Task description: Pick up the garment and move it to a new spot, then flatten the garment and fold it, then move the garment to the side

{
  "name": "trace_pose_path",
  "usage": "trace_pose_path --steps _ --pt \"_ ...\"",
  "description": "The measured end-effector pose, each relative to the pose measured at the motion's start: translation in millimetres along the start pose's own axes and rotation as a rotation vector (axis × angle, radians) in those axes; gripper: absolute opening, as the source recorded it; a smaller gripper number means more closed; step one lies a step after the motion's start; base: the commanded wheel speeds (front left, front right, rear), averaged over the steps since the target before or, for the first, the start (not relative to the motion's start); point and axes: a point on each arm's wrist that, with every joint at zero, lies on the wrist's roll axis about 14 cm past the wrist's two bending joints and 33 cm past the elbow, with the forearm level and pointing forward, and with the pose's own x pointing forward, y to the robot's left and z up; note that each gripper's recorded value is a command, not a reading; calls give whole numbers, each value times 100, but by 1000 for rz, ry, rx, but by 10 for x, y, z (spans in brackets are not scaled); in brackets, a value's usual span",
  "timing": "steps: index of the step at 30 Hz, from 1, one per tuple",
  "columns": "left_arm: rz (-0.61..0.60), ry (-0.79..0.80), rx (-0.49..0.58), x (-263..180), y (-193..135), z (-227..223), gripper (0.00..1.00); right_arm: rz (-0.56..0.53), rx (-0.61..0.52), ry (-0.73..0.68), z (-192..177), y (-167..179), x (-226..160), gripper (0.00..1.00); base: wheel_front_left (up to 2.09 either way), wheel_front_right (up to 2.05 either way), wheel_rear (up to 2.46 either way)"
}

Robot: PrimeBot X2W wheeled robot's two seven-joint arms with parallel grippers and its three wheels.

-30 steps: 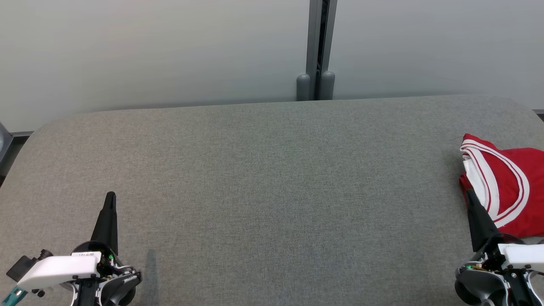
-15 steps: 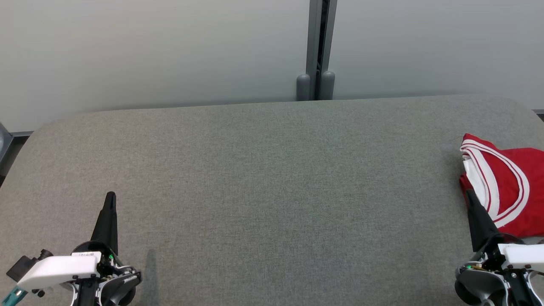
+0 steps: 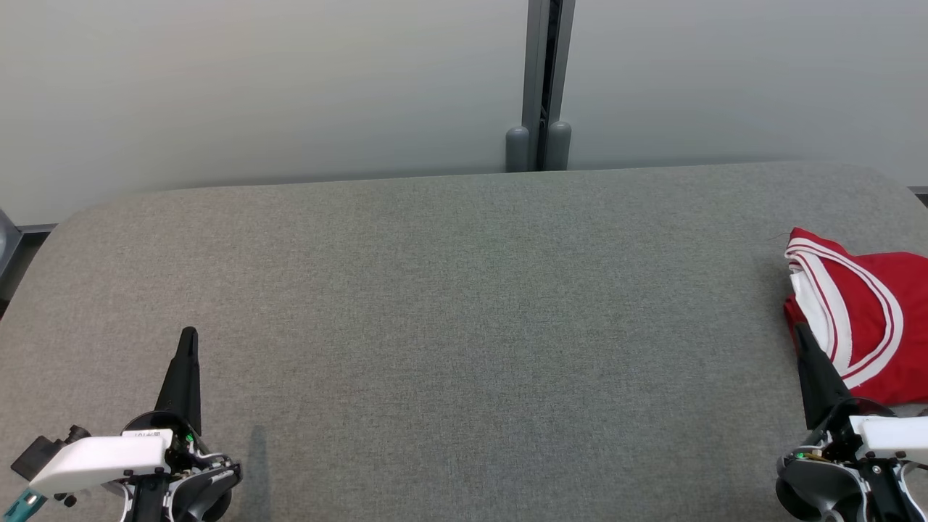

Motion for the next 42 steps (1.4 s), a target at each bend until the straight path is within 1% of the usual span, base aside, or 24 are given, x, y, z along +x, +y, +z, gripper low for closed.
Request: trace_pose_path --steps 42 --pt "0 0 0 0 0 0 0 0 0 0 1 0 0 0 0 0 0"
